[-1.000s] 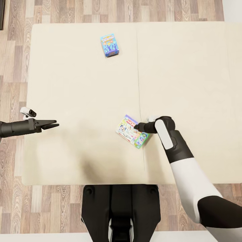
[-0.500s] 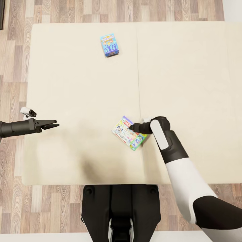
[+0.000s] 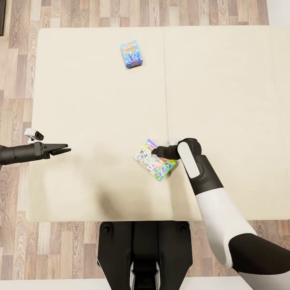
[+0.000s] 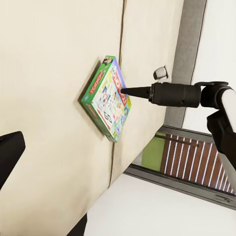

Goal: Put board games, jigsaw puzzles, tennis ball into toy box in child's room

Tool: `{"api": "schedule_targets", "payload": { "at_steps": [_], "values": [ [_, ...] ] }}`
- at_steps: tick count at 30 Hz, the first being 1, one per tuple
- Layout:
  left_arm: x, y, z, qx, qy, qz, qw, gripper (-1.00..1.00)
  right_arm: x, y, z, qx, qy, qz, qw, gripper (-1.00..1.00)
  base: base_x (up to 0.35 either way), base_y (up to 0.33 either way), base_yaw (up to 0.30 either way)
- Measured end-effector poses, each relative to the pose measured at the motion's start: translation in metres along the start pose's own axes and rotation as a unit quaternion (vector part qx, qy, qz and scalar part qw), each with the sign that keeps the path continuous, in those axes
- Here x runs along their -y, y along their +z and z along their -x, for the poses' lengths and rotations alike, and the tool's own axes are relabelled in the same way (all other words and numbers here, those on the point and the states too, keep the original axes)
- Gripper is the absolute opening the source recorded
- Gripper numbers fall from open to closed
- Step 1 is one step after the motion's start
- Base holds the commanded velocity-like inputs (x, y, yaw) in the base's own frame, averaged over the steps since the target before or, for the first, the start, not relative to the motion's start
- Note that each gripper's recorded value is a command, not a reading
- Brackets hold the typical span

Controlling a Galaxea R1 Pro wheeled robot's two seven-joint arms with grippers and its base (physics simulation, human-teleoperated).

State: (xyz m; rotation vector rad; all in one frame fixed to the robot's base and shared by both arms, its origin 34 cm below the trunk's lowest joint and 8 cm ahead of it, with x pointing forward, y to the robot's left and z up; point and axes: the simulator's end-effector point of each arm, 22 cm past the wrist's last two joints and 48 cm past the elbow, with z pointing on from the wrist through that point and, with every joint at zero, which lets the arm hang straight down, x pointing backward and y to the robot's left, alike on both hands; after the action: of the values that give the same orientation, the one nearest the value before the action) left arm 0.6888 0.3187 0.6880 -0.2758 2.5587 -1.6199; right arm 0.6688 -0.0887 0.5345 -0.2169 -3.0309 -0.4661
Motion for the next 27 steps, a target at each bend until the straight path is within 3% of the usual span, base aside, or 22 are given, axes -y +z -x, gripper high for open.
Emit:
{"api": "schedule_targets", "payload": {
  "at_steps": [19,27],
  "values": [
    [0.0,0.001,0.0,0.0,-0.001,-0.001,1.0,1.0,-0.006,0.009,-0.014,-0.02,0.005,0.005,0.9998,1.0,0.0,0.0,0.0],
    [0.0,0.001,0.0,0.0,-0.001,-0.001,1.0,1.0,-0.018,0.01,-0.017,-0.023,0.007,0.022,0.9995,1.0,0.0,0.0,0.0]
  ]
}}
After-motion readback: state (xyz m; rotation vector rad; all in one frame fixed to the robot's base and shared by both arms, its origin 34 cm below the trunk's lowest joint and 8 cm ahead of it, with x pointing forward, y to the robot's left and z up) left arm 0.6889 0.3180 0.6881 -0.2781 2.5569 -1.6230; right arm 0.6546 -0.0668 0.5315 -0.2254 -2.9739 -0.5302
